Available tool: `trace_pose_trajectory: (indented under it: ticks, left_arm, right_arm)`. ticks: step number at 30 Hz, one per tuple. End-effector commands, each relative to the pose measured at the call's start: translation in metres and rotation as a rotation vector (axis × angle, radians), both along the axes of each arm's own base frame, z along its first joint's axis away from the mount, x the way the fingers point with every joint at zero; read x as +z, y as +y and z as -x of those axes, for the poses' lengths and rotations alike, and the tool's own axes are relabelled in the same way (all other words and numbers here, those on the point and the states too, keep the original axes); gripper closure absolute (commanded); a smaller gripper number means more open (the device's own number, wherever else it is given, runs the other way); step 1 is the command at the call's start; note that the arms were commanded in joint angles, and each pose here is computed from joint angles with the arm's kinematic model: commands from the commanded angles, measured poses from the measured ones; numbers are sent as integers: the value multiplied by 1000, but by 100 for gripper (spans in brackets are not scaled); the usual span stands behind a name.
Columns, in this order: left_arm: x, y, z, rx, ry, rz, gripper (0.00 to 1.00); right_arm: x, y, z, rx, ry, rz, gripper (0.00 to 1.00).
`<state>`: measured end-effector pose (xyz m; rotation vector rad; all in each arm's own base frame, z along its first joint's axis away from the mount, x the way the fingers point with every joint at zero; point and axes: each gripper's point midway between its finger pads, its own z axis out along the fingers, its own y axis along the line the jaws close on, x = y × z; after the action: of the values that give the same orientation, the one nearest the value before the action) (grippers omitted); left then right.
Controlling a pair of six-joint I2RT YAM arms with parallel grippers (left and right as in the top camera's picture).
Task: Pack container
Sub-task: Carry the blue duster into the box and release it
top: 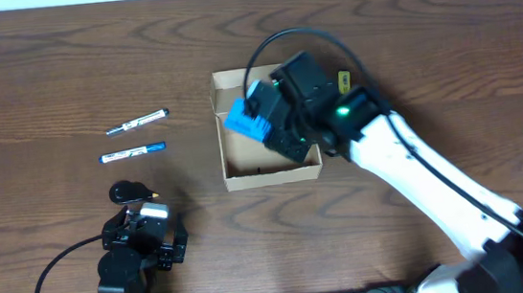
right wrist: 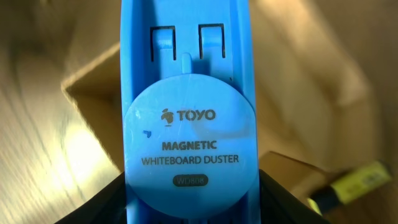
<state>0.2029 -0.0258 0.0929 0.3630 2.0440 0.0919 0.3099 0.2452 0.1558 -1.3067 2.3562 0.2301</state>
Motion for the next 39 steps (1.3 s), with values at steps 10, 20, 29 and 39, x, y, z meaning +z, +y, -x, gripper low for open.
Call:
trace_pose_trajectory:
  ticks: [10,20,29,39]
  left_arm:
    - [-4,2,0,0,5,-24,5]
    - [-4,2,0,0,5,-24,5]
    - [-4,2,0,0,5,-24,5]
    - [-4,2,0,0,5,-24,4]
  right_arm:
    - [-52,12,7,279,61,95,52]
    - [-52,11,14,384,64,92,54]
    - [-50,15,15,410,70,53,44]
    - [-50,15,15,406,72,52,34]
